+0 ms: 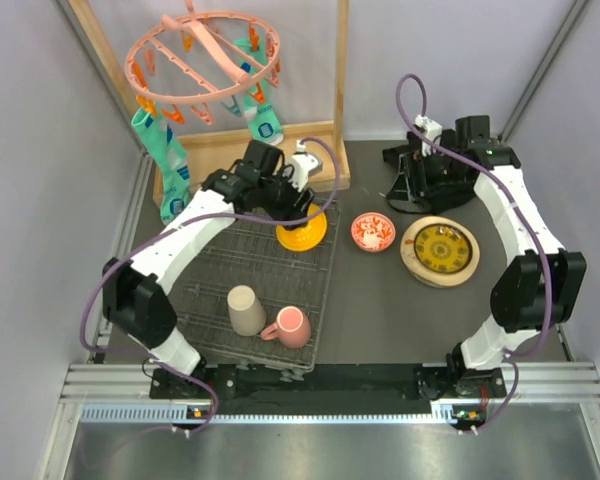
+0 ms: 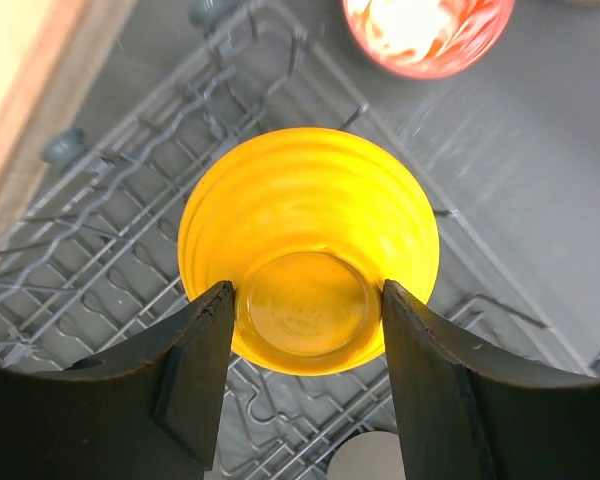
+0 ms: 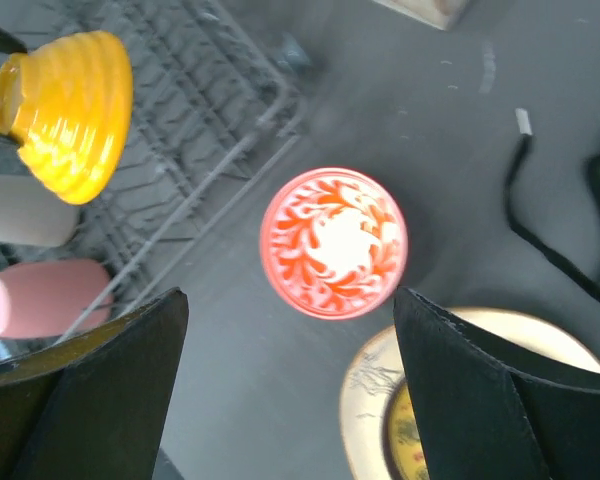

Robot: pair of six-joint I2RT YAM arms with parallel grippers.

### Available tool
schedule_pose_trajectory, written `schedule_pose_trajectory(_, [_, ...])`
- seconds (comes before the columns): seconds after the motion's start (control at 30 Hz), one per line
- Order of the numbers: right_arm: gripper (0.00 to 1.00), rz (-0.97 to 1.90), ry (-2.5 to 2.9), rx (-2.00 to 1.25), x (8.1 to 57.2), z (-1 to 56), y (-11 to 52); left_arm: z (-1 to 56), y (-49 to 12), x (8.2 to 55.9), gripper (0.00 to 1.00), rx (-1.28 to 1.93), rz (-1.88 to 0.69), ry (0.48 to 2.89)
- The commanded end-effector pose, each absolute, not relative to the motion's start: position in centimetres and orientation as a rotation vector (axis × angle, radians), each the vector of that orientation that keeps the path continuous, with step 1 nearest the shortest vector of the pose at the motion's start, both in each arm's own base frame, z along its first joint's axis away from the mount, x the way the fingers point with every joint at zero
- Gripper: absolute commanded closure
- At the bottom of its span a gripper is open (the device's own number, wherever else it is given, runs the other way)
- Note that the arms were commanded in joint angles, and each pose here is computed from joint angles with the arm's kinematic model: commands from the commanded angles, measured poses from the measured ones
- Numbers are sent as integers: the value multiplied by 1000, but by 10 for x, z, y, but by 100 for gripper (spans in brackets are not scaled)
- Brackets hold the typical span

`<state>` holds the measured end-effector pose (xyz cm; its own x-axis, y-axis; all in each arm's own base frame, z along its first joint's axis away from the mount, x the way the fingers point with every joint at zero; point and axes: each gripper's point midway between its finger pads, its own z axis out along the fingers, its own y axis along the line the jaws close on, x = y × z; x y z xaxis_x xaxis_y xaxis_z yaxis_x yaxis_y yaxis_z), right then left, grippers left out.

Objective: Unload the mixed dishes from the dish rack
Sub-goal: Pick up the bowl from the dish rack.

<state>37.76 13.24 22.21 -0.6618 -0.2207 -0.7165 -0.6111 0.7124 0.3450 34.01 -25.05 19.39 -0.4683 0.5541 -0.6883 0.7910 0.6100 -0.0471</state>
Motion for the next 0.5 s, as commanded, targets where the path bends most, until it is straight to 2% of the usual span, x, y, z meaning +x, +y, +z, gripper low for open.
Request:
schedule_pose_trajectory(0.0, [17, 1020, 2199, -656, 365, 246, 157, 270, -259, 339, 75, 969, -650, 1980])
schedule_pose_trajectory(0.17, [17, 1243, 2125, -735, 351, 267, 175, 310, -255, 329, 76, 906, -935, 1851])
schedule_pose_trajectory(0.3, [17, 1246, 2069, -784, 349, 274, 177, 333, -251, 324, 76, 848, -1175, 1792])
schedule_pose_trajectory(0.47, [17, 1297, 2018, -811, 346, 279, 181, 357, -252, 311, 83, 794, -1451, 1722])
